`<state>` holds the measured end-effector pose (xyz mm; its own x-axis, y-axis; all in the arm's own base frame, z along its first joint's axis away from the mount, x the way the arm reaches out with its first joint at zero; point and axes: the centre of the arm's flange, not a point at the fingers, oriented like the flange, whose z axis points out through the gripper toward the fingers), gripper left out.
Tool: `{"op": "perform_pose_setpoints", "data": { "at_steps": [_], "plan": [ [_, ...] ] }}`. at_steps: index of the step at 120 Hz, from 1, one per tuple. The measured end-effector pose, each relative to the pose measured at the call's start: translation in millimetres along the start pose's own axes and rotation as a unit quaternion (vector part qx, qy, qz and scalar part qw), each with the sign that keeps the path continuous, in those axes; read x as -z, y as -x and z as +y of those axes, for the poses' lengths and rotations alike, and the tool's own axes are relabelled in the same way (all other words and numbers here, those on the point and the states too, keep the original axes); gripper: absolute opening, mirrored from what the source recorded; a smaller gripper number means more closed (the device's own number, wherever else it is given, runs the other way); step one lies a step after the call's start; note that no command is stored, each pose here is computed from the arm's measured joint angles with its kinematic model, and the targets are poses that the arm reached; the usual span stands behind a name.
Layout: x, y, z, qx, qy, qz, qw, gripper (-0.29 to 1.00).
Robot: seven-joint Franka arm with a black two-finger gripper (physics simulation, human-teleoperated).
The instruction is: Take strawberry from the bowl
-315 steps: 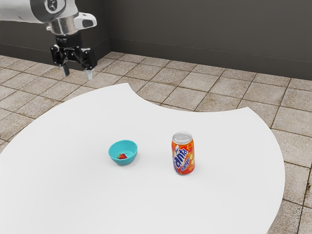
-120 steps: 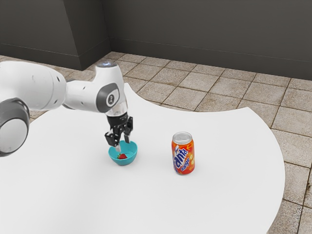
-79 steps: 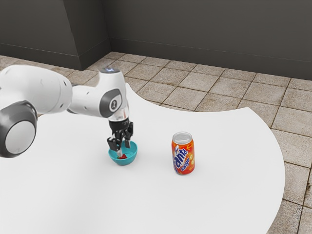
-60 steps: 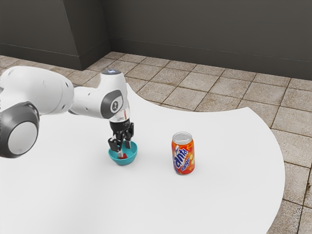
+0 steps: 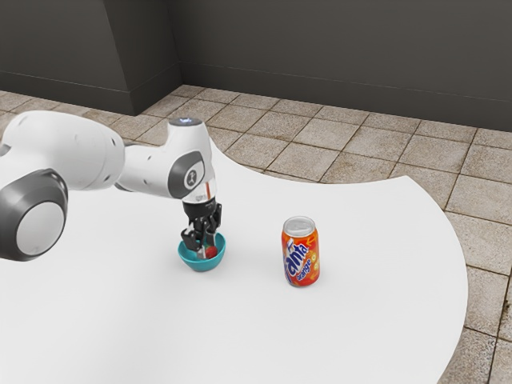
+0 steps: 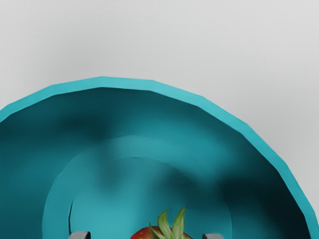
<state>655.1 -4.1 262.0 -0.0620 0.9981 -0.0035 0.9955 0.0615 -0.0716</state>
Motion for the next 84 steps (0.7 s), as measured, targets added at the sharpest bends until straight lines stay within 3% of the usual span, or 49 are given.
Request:
{"op": "perform_pose_setpoints", "data": {
  "at_steps": [53, 84],
  "plan": [
    [-1.6, 3.7, 0.1, 0.004, 0.002, 0.0, 1.0, 0.29],
    [-3.7, 3.6, -1.1, 0.005, -0.001, 0.0, 1.0, 0.2]
  ]
}}
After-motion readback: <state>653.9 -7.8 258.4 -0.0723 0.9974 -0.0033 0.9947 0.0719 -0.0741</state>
